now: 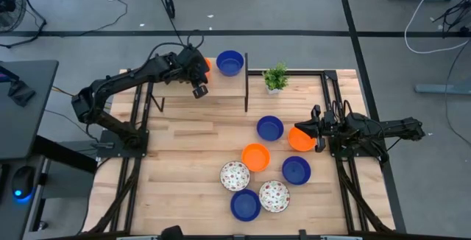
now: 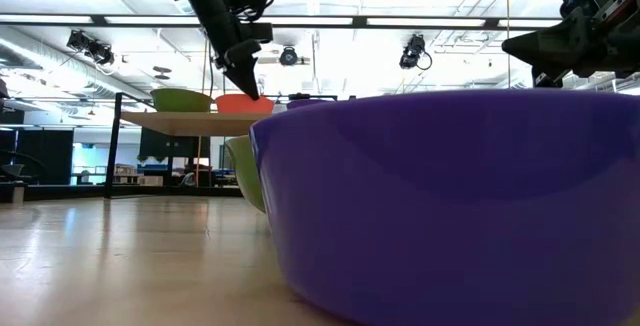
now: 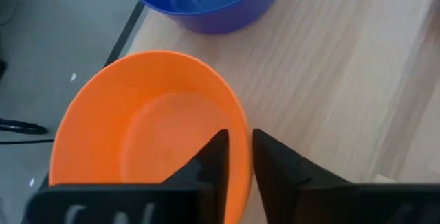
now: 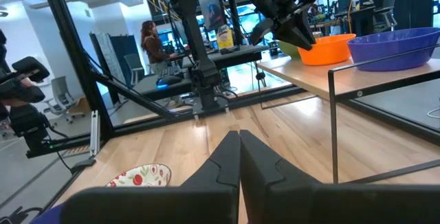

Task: Pick & Place Mini bowls
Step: Put the orange bowl on the shelf, then stack the blue bowl on top of the blue bowl on the shelf

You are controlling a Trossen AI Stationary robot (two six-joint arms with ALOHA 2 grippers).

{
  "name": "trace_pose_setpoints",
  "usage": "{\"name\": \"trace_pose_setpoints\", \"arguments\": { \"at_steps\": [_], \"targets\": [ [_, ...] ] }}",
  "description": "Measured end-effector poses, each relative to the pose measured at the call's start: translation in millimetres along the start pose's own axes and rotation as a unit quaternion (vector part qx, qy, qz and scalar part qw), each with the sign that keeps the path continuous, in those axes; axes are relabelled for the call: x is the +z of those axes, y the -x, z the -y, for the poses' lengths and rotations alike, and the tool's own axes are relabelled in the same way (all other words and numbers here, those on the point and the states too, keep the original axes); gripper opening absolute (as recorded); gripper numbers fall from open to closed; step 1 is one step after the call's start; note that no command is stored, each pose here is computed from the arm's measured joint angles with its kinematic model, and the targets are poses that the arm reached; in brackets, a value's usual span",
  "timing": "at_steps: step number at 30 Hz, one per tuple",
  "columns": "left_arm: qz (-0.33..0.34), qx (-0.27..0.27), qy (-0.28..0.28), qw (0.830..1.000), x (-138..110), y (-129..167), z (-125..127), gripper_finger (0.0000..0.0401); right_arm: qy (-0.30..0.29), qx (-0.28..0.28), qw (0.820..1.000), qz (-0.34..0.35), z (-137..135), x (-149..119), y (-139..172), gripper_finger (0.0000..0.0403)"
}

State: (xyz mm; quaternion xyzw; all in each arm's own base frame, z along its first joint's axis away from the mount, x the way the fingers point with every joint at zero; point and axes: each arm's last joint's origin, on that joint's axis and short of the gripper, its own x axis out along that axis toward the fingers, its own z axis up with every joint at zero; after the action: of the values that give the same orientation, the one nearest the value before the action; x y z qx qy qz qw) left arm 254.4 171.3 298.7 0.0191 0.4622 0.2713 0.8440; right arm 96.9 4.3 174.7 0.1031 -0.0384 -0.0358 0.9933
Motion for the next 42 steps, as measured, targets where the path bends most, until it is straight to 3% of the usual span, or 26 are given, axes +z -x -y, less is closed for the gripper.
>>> {"name": "trace_pose_setpoints", "arguments": {
  "at_steps": [6,11,17,22,31,34,42],
  "targets": [
    [0.005,0.01,0.003,1.0,1,7,0,0.0135,0.0,0.0,1.0,0.0,0,0,0,0.0006],
    [0.029,0.006,0.008,1.0,9,36,2,0.016,0.0,0.0,1.0,0.0,0,0,0,0.0006],
    [0.092,-0.021,0.021,0.995,3,91,21,0.0155,0.0,0.0,1.0,0.0,0,0,0,0.0006],
    [0.153,-0.089,0.004,0.984,-25,118,62,0.0134,0.0,0.0,1.0,0.0,0,0,0,0.0006],
    [0.302,-0.243,-0.01,0.922,-92,102,157,0.0101,0.0,0.0,1.0,0.0,0,0,0,0.0006],
    [0.34,-0.258,-0.011,0.904,-113,92,181,0.0094,0.0,0.0,1.0,0.0,0,0,0,0.0006],
    [0.384,-0.268,0.006,0.884,-156,73,214,0.0083,0.0,0.0,1.0,0.0,0,0,0,0.0006]
  ]
}}
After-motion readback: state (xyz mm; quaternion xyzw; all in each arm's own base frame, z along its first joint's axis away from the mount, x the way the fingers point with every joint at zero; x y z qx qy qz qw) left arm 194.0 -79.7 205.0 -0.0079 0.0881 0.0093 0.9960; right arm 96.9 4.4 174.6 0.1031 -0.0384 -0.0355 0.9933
